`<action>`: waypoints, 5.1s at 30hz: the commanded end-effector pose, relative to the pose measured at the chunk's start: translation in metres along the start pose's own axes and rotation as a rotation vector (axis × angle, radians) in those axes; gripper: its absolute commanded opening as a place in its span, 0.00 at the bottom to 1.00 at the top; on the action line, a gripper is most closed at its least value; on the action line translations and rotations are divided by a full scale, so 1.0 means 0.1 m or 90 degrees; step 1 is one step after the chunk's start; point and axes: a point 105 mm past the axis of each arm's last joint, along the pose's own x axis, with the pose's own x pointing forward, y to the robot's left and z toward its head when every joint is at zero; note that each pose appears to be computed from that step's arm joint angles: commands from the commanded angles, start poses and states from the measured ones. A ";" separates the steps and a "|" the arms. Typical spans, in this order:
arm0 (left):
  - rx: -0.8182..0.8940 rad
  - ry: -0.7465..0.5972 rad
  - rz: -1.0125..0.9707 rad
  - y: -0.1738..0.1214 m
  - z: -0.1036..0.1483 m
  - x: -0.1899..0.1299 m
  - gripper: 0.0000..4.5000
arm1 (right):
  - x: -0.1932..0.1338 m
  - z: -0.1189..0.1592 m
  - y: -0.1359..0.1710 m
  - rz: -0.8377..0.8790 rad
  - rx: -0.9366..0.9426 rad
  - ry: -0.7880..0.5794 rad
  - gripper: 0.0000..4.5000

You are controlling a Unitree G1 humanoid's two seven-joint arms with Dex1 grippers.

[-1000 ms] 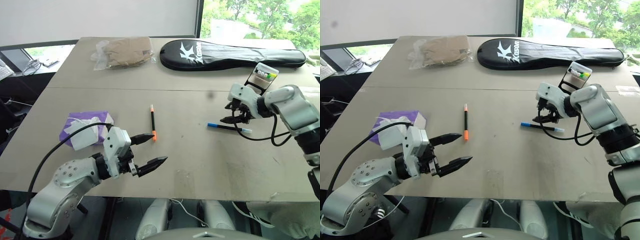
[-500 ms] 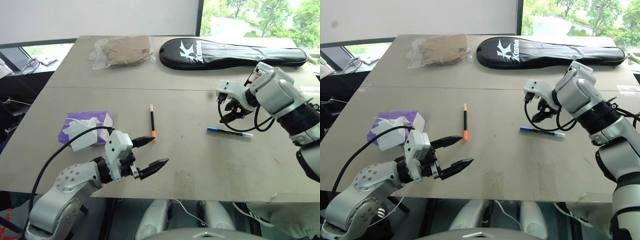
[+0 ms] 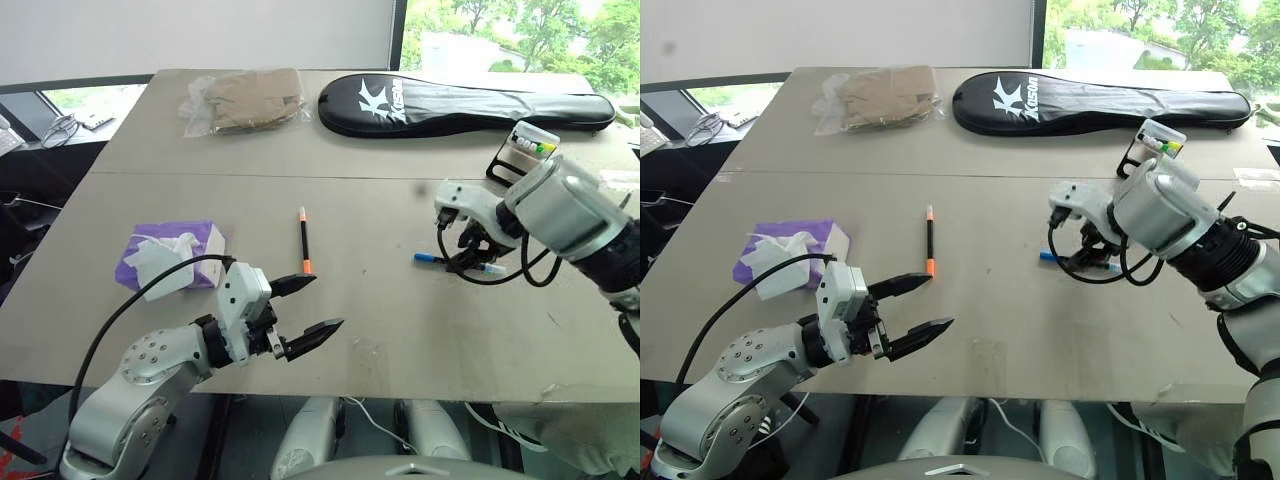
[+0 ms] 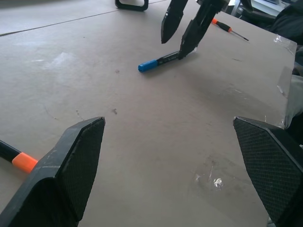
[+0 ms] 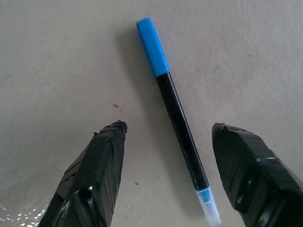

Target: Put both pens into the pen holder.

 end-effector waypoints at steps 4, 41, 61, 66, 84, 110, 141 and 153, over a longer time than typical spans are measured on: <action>0.007 -0.020 -0.031 -0.08 0.10 -0.02 1.00 | 0.11 0.20 0.07 -0.031 0.003 -0.001 0.69; 0.063 -0.044 0.001 0.10 0.18 0.00 1.00 | -1.44 0.79 -1.28 -0.475 0.054 -0.935 0.02; 0.072 -0.123 0.013 0.04 0.50 0.01 1.00 | -1.33 0.65 -1.45 -0.640 -0.010 -0.915 0.02; 0.090 -0.182 0.025 0.11 0.75 0.08 1.00 | -1.27 0.54 -1.50 -0.680 0.009 -0.895 0.02; 0.083 -0.233 0.037 0.07 1.07 0.10 1.00 | -1.05 0.48 -1.56 -0.698 0.041 -0.835 0.02; -0.047 -0.089 0.293 0.58 0.58 0.05 1.00 | -0.94 0.37 -1.11 -0.382 -0.031 -0.929 0.99; -0.213 0.395 0.352 0.98 -0.27 0.63 0.06 | -0.24 -0.08 0.30 -0.021 -0.073 -0.664 1.00; 0.067 0.047 0.079 0.42 0.50 0.42 0.02 | -0.24 0.39 0.50 0.258 0.178 -0.732 1.00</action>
